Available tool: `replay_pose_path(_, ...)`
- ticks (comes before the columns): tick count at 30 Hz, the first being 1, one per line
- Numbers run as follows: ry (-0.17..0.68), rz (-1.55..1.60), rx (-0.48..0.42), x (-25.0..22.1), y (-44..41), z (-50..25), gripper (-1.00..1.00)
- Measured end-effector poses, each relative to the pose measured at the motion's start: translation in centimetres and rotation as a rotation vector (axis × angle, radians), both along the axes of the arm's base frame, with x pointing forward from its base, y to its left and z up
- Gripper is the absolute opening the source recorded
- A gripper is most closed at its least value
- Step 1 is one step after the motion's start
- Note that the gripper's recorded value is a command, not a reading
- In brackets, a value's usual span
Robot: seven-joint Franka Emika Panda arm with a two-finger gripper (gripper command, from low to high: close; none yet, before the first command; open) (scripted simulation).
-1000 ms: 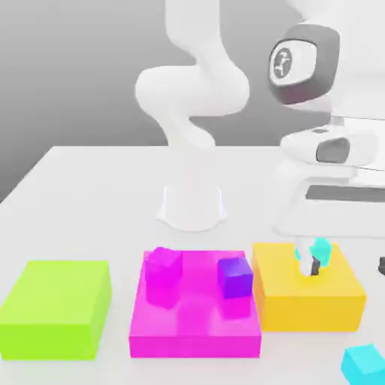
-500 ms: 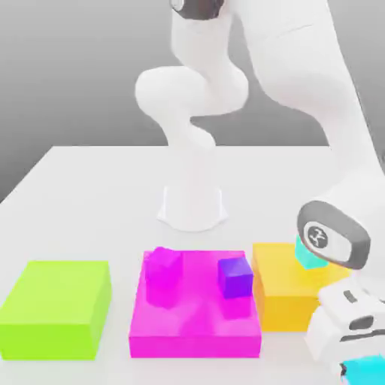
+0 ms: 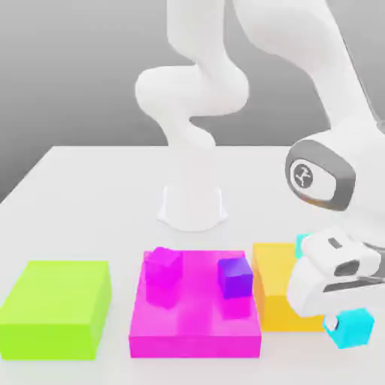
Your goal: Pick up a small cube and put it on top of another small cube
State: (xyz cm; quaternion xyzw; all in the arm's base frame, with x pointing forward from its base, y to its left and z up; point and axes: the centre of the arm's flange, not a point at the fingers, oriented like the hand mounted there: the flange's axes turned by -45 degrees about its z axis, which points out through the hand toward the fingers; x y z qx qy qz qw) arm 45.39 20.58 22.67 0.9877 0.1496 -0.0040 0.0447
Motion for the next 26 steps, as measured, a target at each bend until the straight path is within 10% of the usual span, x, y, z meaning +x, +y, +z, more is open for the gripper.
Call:
replay_pose_path(22, 0.015, 0.193, 0.089, -11.5, -12.9, 2.3, -1.00)
replay_pose_path(23, 0.015, 0.193, 0.089, -11.6, -13.0, 1.3, 1.00)
replay_pose_path(26, 0.015, 0.193, 0.089, -11.6, -13.0, 1.3, 1.00)
